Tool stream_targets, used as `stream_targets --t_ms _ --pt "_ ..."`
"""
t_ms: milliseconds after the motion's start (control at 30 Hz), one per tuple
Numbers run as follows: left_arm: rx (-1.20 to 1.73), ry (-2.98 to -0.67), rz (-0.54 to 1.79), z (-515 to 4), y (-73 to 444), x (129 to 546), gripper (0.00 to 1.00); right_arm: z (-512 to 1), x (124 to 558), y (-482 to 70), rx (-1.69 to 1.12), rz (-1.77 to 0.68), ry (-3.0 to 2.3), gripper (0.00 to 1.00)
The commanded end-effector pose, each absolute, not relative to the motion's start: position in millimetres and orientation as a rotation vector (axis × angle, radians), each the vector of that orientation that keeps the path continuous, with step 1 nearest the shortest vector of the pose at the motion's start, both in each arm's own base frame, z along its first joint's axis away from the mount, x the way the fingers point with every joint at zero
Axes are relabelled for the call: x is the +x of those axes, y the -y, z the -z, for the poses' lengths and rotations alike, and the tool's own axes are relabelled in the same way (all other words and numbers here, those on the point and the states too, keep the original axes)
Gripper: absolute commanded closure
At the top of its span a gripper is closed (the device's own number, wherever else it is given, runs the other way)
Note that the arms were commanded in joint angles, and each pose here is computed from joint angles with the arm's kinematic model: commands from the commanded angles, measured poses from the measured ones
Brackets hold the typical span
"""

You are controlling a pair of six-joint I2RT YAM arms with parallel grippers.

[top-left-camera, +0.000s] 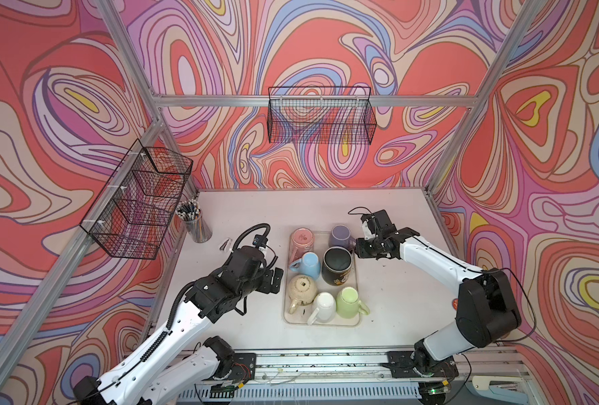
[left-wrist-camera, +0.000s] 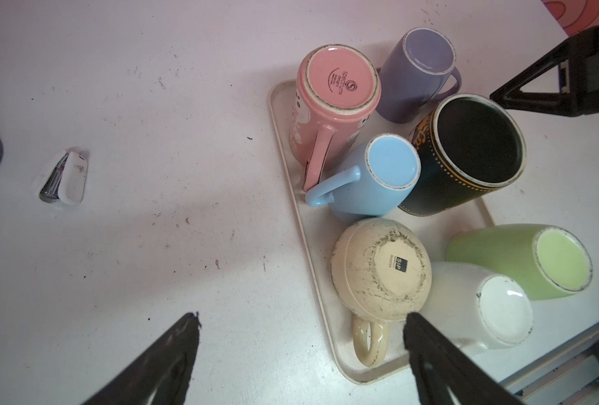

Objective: Turn the mug right side up

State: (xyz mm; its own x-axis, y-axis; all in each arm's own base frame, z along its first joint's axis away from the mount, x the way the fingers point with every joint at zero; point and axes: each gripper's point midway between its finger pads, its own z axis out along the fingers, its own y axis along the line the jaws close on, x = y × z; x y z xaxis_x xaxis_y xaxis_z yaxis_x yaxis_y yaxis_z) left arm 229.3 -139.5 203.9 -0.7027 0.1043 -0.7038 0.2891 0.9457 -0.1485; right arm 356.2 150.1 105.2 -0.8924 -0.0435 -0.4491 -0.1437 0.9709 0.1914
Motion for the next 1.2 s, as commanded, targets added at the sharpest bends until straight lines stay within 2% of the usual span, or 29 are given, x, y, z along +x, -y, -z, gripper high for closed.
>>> stream_targets --t_ms 0,367,633,1167 --pt "0.272 -2.340 0.370 -204.2 141.2 231.0 0.07 -103.2 370.5 -154.5 -0.133 -0.282 -2.664 0.65" --pt "0.251 -2.357 0.379 -199.9 138.0 230.1 0.07 -109.9 395.4 -174.5 -0.160 -0.282 -2.648 0.62" --pt "0.253 -2.364 0.374 -198.7 137.8 230.0 0.07 -102.5 392.4 -184.8 -0.195 -0.284 -2.663 0.58" --pt "0.242 -2.366 0.408 -199.5 141.2 228.7 0.08 -96.3 365.9 -166.8 -0.205 -0.163 -2.699 0.59"
